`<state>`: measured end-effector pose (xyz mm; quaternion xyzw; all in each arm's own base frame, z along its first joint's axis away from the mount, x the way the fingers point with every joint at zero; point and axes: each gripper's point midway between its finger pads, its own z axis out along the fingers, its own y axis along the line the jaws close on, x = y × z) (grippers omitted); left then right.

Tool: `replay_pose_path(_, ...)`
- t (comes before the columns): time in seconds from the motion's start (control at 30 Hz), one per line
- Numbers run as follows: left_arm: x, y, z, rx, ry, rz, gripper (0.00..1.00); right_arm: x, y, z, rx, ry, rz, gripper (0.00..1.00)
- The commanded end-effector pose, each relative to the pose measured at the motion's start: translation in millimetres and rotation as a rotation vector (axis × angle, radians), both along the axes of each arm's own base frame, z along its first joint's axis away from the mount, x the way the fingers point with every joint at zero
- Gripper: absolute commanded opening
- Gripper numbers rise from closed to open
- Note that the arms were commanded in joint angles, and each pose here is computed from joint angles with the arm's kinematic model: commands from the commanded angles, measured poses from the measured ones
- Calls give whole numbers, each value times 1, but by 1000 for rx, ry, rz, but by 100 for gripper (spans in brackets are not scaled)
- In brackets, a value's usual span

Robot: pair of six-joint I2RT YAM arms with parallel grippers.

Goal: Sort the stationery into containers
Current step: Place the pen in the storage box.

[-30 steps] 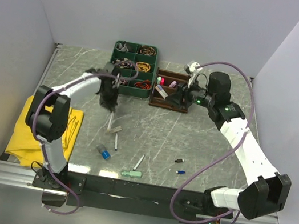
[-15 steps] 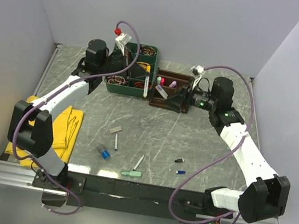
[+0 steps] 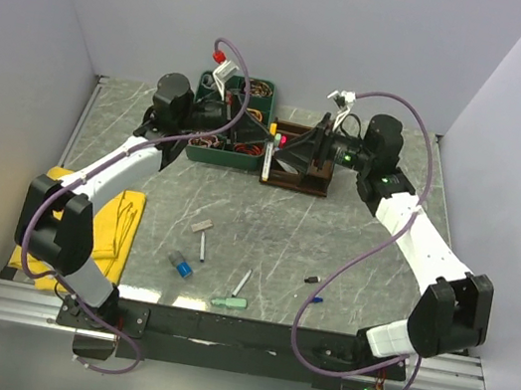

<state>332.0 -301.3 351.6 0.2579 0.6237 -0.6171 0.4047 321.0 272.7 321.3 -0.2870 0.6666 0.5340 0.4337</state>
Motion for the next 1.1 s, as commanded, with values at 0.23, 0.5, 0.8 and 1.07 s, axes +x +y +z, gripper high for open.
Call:
replay_pose_path(0.23, -12, 2, 23, -39, -36, -16, 1, -3, 33, 23, 19, -90, 95, 63)
replay_pose_path(0.5, -10, 1, 25, -43, -19, -12, 1, 10, 38, 17, -2, -96, 64, 38)
replay_pose_path(0.8, 36, 23, 3, 73, -16, 209, 55, 26, 22, -17, -238, -254, 29, 5)
replay_pose_path(1.07, 80, 102, 23, 71, -87, 394, 59, 81, -17, -105, -691, -445, -5, 2)
